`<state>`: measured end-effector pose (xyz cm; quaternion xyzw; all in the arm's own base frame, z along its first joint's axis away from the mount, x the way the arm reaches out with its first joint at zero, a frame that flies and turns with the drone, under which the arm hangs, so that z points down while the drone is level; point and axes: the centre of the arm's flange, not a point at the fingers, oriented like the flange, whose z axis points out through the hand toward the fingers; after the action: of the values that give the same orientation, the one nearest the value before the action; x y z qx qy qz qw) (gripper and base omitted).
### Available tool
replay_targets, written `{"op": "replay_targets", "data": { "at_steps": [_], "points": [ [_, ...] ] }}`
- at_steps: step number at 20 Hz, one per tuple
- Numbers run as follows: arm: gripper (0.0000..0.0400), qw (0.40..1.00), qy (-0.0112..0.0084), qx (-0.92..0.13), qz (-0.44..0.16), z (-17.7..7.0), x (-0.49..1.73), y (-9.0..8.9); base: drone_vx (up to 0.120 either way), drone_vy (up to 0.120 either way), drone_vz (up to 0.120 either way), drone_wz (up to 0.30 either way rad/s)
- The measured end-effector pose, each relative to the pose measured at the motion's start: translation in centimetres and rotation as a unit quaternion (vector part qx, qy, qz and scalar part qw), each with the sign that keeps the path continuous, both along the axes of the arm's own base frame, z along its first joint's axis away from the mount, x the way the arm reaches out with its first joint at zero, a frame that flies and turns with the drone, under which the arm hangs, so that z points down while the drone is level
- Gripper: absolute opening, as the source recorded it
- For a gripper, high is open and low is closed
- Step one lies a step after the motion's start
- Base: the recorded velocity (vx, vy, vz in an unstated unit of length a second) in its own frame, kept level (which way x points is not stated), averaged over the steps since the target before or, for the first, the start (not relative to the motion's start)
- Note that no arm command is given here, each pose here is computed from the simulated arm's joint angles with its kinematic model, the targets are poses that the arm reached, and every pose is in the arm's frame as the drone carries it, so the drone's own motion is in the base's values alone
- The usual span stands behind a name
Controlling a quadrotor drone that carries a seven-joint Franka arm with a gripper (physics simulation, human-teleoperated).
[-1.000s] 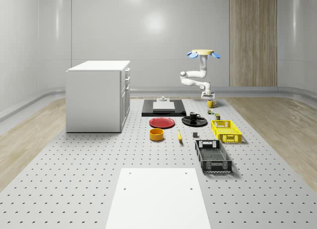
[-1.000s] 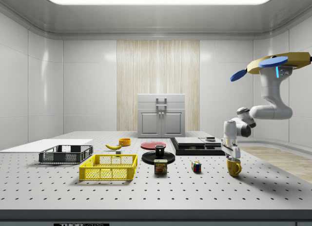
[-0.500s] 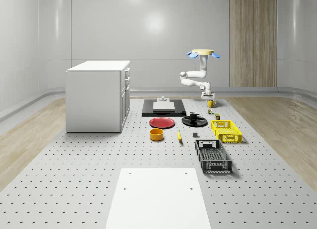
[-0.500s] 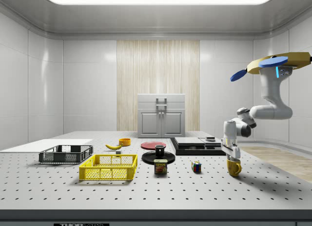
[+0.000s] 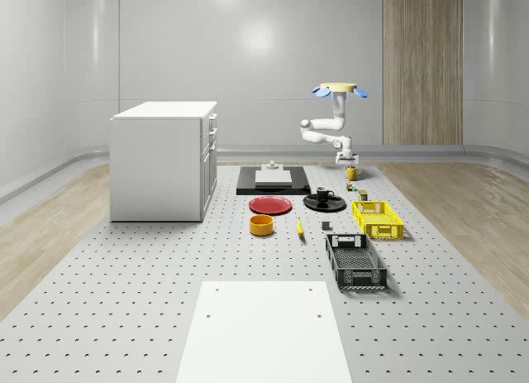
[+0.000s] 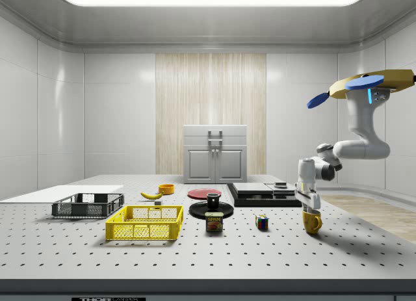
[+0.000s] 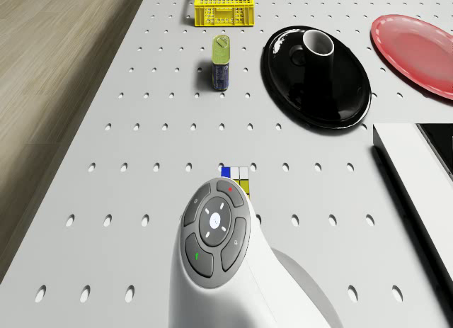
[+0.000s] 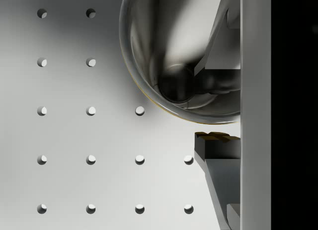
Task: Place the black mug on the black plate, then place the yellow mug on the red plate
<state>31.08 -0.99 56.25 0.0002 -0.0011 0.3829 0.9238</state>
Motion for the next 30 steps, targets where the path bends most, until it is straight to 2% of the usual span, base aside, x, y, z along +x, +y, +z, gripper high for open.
{"op": "replay_targets", "data": {
  "at_steps": [7,17,26,30],
  "points": [
    [0.011,1.0,0.0001,0.0,0.0,-2.3,0.0,0.0,0.006,0.0,0.12,0.0],
    [0.011,1.0,0.0001,0.0,0.0,-3.1,0.0,0.0,0.12,-0.116,0.116,0.0],
    [0.011,1.0,0.0001,0.0,0.0,-3.2,0.0,0.0,0.12,-0.12,0.0,0.0],
    [0.011,1.0,0.0001,0.0,0.0,-3.2,0.0,0.0,0.12,-0.12,0.07,0.0]
  ]
}}
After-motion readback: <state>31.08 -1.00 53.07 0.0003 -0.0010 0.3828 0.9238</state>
